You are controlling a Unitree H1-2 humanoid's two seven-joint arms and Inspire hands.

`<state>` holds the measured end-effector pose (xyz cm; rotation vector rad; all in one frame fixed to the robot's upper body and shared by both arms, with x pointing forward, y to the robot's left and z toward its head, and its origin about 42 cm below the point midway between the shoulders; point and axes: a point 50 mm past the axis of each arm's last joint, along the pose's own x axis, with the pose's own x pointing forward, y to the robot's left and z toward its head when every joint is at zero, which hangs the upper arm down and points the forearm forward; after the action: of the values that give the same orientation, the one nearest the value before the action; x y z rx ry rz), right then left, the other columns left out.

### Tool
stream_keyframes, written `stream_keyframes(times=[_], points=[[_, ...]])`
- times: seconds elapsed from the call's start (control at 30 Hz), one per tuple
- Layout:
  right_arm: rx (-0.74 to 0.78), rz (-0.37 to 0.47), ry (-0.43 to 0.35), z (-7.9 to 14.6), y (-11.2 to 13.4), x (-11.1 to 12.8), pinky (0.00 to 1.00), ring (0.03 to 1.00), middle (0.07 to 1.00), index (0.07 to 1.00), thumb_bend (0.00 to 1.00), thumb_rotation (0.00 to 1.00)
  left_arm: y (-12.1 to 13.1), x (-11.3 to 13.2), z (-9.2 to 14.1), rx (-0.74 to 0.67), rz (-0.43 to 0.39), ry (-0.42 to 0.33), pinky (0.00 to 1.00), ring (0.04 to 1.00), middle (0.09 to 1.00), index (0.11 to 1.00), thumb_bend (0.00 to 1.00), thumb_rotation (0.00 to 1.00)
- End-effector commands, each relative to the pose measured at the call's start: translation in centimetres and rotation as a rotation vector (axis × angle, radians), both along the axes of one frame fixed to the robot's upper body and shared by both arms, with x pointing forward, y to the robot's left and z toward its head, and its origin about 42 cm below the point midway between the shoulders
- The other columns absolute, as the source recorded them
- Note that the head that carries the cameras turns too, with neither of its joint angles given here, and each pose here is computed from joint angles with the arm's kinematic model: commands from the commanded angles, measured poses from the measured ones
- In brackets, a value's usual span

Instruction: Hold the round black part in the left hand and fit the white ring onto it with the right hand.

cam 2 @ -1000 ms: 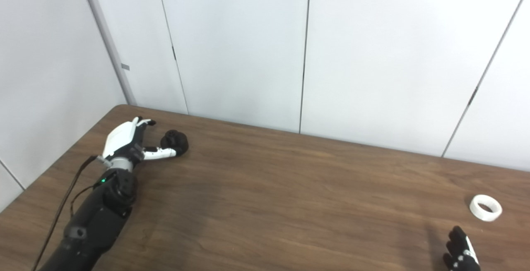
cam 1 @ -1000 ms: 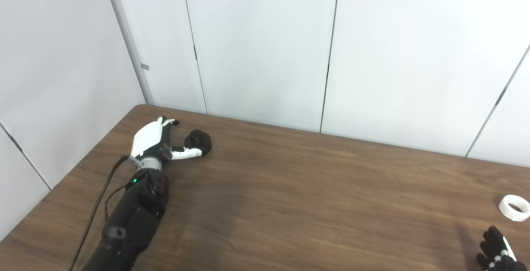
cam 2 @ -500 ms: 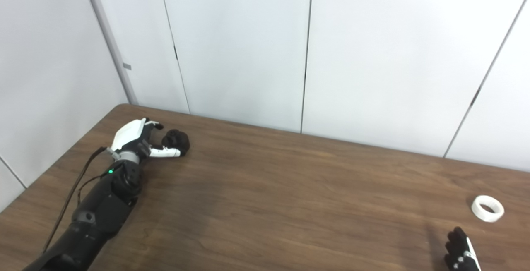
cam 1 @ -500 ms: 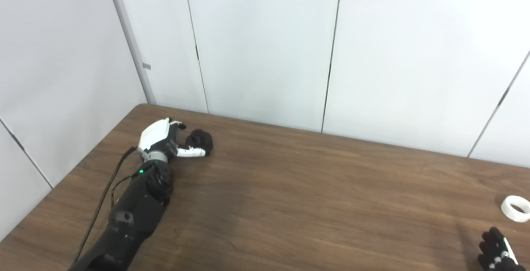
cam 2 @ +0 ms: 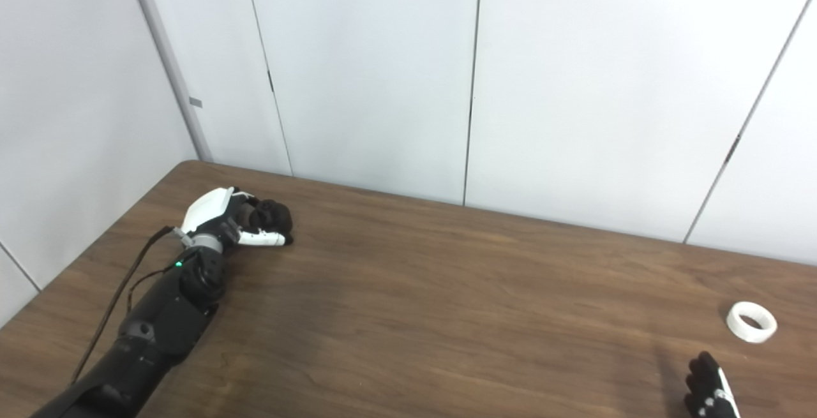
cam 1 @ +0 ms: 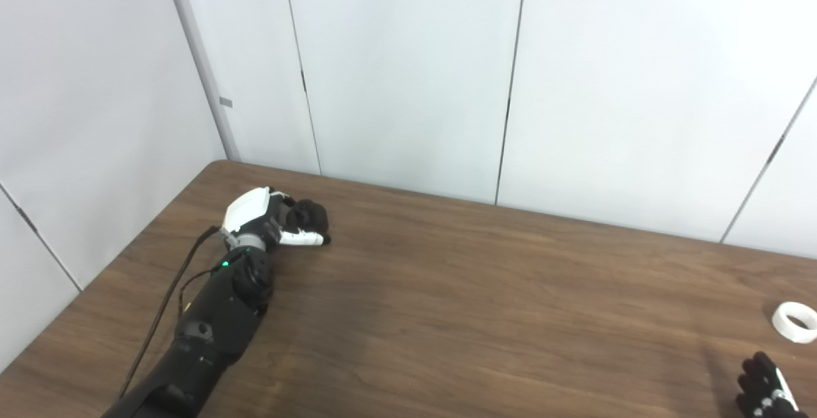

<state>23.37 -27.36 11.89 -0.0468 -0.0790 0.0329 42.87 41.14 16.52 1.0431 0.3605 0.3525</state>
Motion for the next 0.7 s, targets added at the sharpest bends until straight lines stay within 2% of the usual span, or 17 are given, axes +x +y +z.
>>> stream_keyframes(times=[0.0,0.5,0.67], points=[[-0.004,0.009,0.010,-0.05,0.14,-0.46,1.00,0.991,0.980,0.977,0.63,1.00,0.63,1.45,3.24,0.041,-0.006,-0.080,1.00,1.000,0.983,0.801,1.00,0.39],[0.000,0.012,0.013,0.08,0.12,-0.64,1.00,1.000,0.988,0.991,0.60,1.00,0.78,1.52,2.95,0.039,0.020,-0.082,1.00,1.000,0.953,0.760,1.00,0.35],[0.000,0.010,0.017,0.10,0.14,-0.72,1.00,1.000,0.990,0.993,0.58,1.00,0.82,1.45,2.88,0.034,0.016,-0.085,1.00,1.000,0.939,0.742,0.97,0.33]])
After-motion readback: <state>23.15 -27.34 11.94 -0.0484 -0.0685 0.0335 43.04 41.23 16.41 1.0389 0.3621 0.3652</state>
